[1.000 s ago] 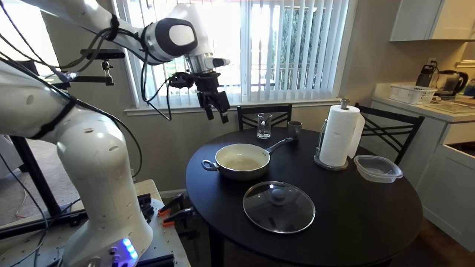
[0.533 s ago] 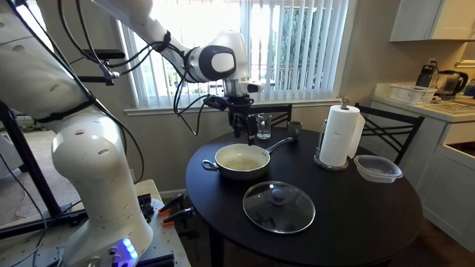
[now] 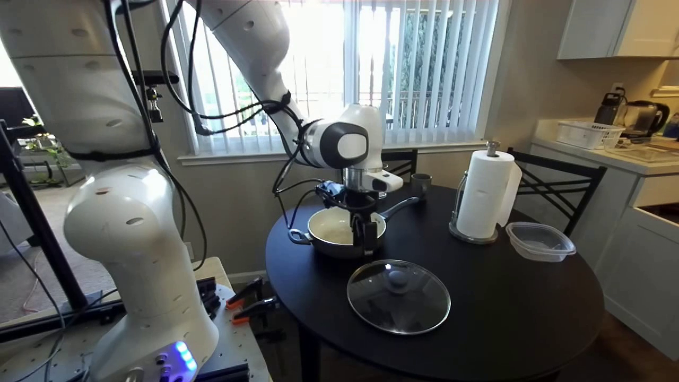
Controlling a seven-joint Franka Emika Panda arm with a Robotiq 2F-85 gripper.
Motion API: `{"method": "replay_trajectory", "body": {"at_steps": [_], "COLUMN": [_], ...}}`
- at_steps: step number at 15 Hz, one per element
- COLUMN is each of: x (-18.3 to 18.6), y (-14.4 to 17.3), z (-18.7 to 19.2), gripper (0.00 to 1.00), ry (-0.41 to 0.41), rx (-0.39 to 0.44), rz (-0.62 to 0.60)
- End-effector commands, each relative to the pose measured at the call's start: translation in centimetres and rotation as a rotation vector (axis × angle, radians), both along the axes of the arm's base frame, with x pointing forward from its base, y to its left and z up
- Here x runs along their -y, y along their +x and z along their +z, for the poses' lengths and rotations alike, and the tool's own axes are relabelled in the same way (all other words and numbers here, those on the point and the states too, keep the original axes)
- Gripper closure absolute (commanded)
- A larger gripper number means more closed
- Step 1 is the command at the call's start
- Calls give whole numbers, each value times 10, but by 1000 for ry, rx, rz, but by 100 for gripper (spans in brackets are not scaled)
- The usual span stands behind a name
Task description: Place the lid on the pan
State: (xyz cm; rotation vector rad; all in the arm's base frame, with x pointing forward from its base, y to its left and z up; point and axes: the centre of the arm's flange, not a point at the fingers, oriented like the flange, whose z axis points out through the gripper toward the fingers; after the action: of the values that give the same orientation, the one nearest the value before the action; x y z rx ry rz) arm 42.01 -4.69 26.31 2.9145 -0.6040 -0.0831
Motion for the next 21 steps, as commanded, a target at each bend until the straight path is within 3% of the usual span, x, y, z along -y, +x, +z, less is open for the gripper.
{"method": "replay_trajectory", "body": {"at_steps": [1,2,4,11,12,16,21], "x": [42,27,42,43,38,31,51], "y": [12,2,5,7,15,35,67], "z": [-17,-12,-16,-17,-27,-59,-80], "gripper": [0,0,0,0,0,0,0], "ry": [81,40,58,61,97,129,191], "rx": [-17,-18,-21,-21,-29,-64,0], "rz": [-191,-116,-176,-183,-183,-272,-437]}}
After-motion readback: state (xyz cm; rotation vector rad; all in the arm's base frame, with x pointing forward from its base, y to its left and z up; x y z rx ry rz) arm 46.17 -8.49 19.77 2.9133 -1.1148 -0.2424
